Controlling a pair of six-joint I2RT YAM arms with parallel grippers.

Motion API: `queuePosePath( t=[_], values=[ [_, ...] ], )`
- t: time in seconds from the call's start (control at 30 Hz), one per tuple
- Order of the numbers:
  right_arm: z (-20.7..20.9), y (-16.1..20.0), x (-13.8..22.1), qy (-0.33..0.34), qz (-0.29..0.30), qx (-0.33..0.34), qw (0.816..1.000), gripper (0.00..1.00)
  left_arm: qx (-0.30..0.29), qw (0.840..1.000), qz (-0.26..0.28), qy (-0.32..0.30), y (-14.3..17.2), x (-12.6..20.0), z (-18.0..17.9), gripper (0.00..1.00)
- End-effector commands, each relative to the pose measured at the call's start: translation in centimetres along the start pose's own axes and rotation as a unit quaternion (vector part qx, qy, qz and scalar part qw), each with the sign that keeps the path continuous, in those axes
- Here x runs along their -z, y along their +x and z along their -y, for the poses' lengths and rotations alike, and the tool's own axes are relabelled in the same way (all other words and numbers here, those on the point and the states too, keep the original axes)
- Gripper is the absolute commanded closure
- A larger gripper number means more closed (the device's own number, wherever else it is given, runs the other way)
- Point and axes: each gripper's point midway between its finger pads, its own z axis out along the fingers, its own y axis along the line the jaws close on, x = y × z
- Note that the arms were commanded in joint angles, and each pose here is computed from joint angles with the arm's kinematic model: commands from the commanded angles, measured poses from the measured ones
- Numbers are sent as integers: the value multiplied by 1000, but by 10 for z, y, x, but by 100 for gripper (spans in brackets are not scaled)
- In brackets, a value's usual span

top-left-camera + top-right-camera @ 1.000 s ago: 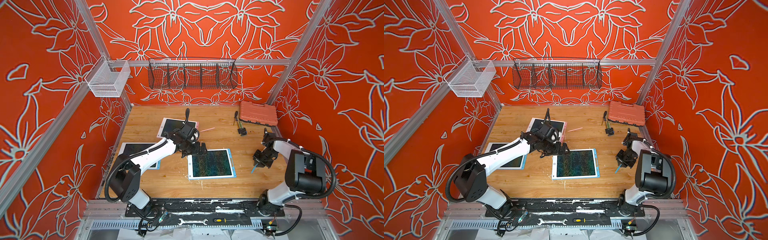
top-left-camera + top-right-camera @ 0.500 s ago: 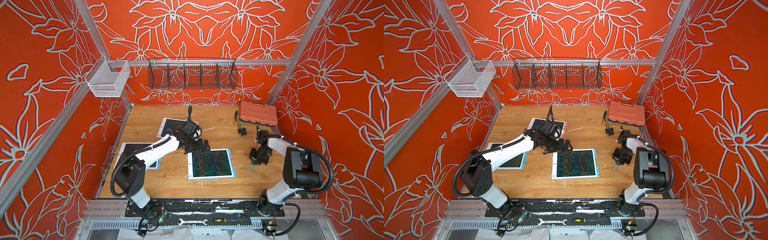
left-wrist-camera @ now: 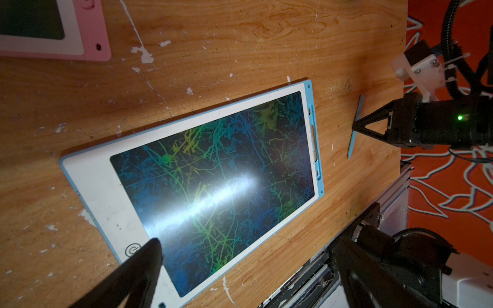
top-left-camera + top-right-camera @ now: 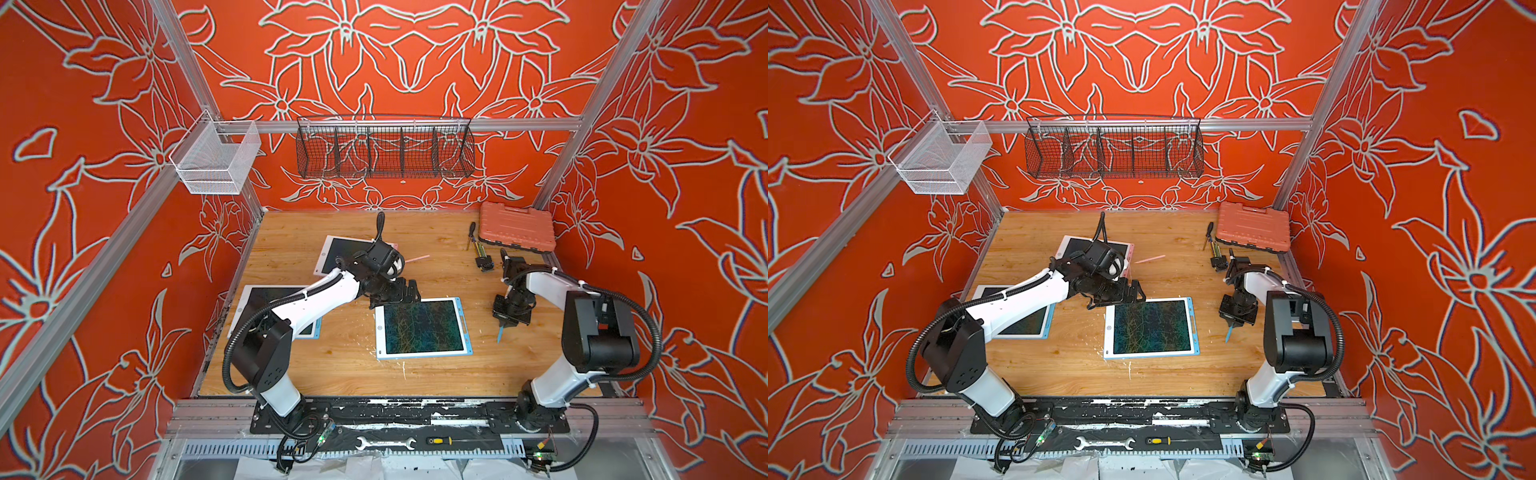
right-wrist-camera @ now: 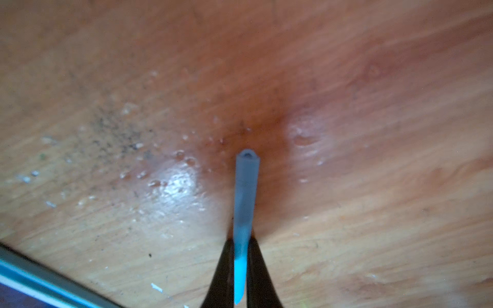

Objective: Place the stylus back onto the writing tablet
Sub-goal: Move the stylus to the center of the board.

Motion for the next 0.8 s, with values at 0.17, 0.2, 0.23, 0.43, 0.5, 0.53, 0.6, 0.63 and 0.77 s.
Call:
queuePosePath(
  t=[0.17, 0.2, 0.23, 0.43, 0.5, 0.53, 0.6, 0.63, 0.77],
  values=[
    [-31, -5, -11, -26, 2, 56, 998, 92, 5, 1000, -6, -3, 1, -6, 1, 1],
    [-34, -5, -11, -28, 3, 62, 998, 92, 5, 1000, -6, -4, 1, -6, 1, 1],
    [-36, -5, -11, -29, 4, 69, 997, 92, 6, 1000, -6, -3, 1, -6, 2, 1],
    [-50, -3, -12, -34, 1, 102, 994, 93, 6, 1000, -2, -8, 0, -5, 1, 1],
    [-53, -1, -12, -34, -1, 112, 993, 93, 6, 1000, -1, -9, 1, -4, 1, 1],
    [-56, -1, -11, -34, 1, 118, 992, 93, 6, 1000, -1, -9, 1, -3, 1, 1],
    [-58, 0, -11, -33, 3, 127, 991, 92, 7, 1000, -2, -10, 1, -3, 1, 1],
    [-59, 0, -10, -33, 3, 130, 991, 92, 6, 1000, -2, -10, 2, -3, 1, 1],
    [-59, 1, -9, -25, 5, 138, 990, 89, 6, 1000, -4, -10, 3, -3, 2, 1]
  ],
)
